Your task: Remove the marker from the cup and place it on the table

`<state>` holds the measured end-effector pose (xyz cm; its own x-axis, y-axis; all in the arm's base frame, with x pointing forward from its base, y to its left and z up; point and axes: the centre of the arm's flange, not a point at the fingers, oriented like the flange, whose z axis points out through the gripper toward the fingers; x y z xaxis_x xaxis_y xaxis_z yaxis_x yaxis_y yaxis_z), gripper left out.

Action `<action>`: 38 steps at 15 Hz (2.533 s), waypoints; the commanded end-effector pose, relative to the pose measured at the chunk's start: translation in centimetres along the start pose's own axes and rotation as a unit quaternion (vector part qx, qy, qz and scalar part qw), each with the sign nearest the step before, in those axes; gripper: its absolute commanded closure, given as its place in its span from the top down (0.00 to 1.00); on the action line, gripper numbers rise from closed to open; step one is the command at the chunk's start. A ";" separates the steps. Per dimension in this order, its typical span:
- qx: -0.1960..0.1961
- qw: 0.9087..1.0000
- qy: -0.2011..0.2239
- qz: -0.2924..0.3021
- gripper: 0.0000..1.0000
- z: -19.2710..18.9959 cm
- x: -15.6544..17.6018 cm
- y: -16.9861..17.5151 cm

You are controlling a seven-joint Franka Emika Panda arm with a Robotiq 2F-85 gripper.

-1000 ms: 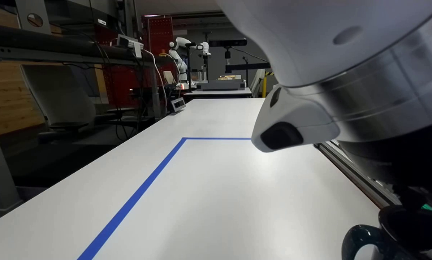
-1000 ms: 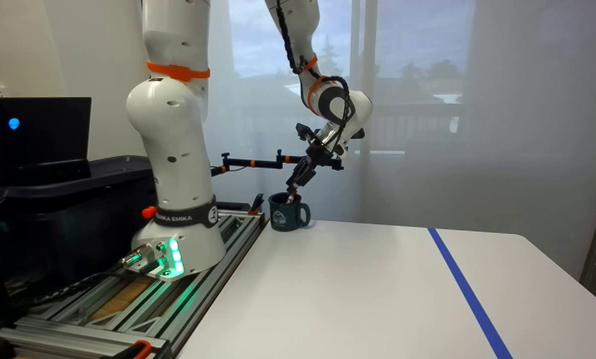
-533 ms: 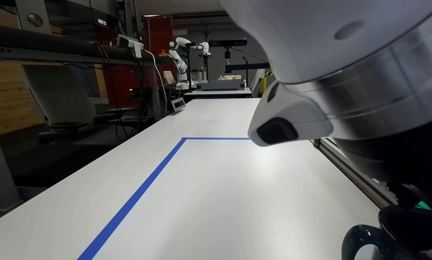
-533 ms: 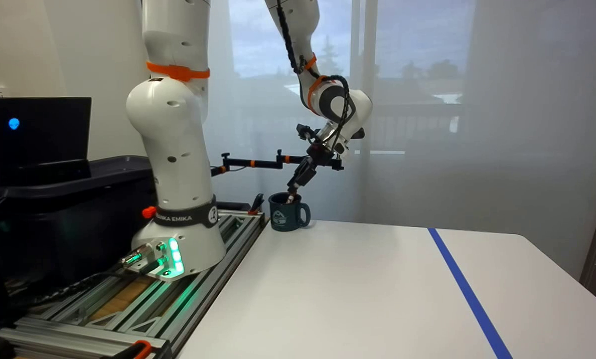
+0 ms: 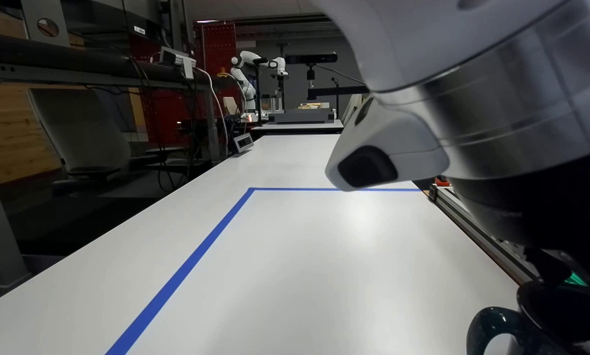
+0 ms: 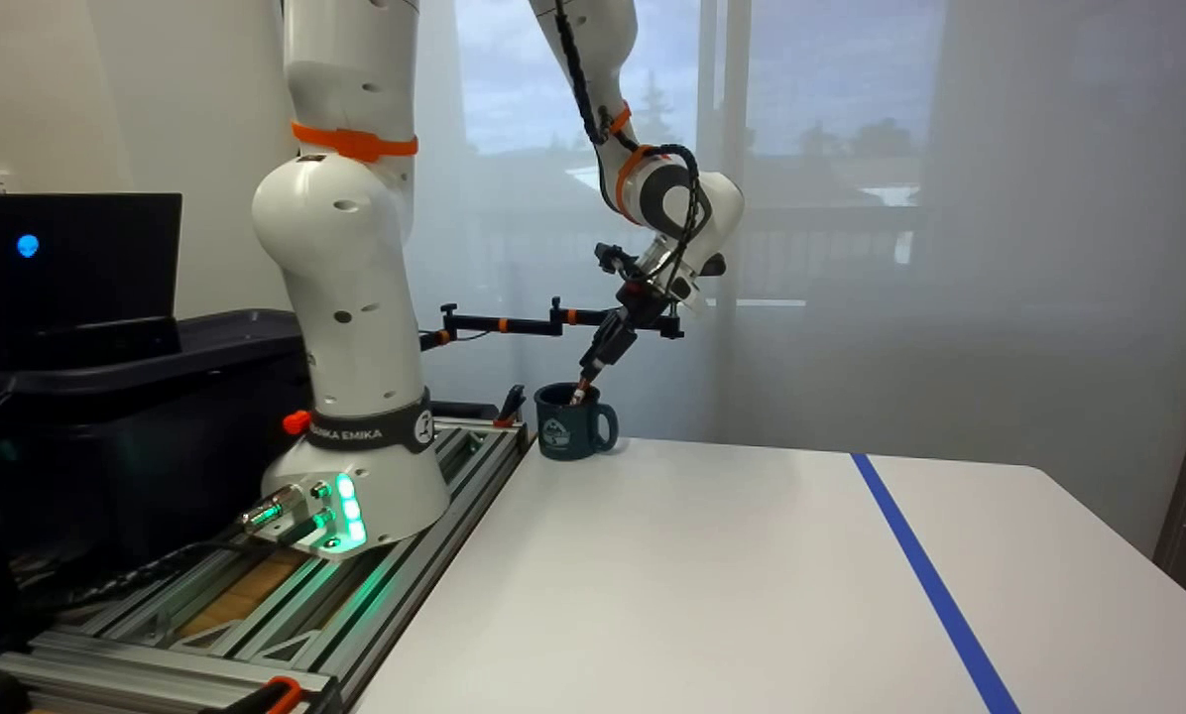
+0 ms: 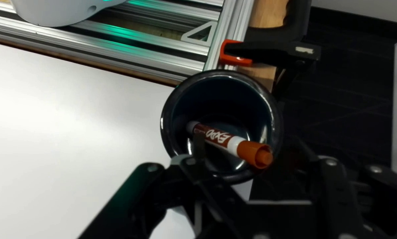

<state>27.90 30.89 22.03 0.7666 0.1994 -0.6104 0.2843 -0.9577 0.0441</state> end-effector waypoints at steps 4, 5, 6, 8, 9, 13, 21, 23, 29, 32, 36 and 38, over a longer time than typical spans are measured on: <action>-0.006 1.000 -0.003 0.005 0.61 0.1 -0.2 -0.5; -0.005 1.000 -0.005 0.006 0.60 0.3 -0.2 -0.5; -0.004 1.000 -0.007 0.006 0.56 0.4 -0.1 -0.5; -0.004 1.000 -0.010 0.005 0.56 0.7 0.1 -0.5; -0.004 1.000 -0.013 0.006 0.56 0.8 0.1 -0.5; -0.004 1.000 -0.020 0.006 0.54 1.5 0.4 -0.5; -0.004 0.999 -0.030 0.014 0.52 2.2 0.3 -0.4; -0.003 0.999 -0.031 0.021 0.52 2.3 0.0 -0.3; -0.002 0.999 -0.027 0.037 0.44 2.2 0.0 0.0; 0.000 0.999 -0.025 0.044 0.44 2.1 0.0 0.3; 0.004 0.999 -0.018 0.045 0.46 1.8 0.3 1.2; 0.005 0.999 -0.012 0.045 0.45 1.5 0.7 1.8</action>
<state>27.84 29.79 19.86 0.7535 0.1088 -0.6484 0.2183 -0.9717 0.0907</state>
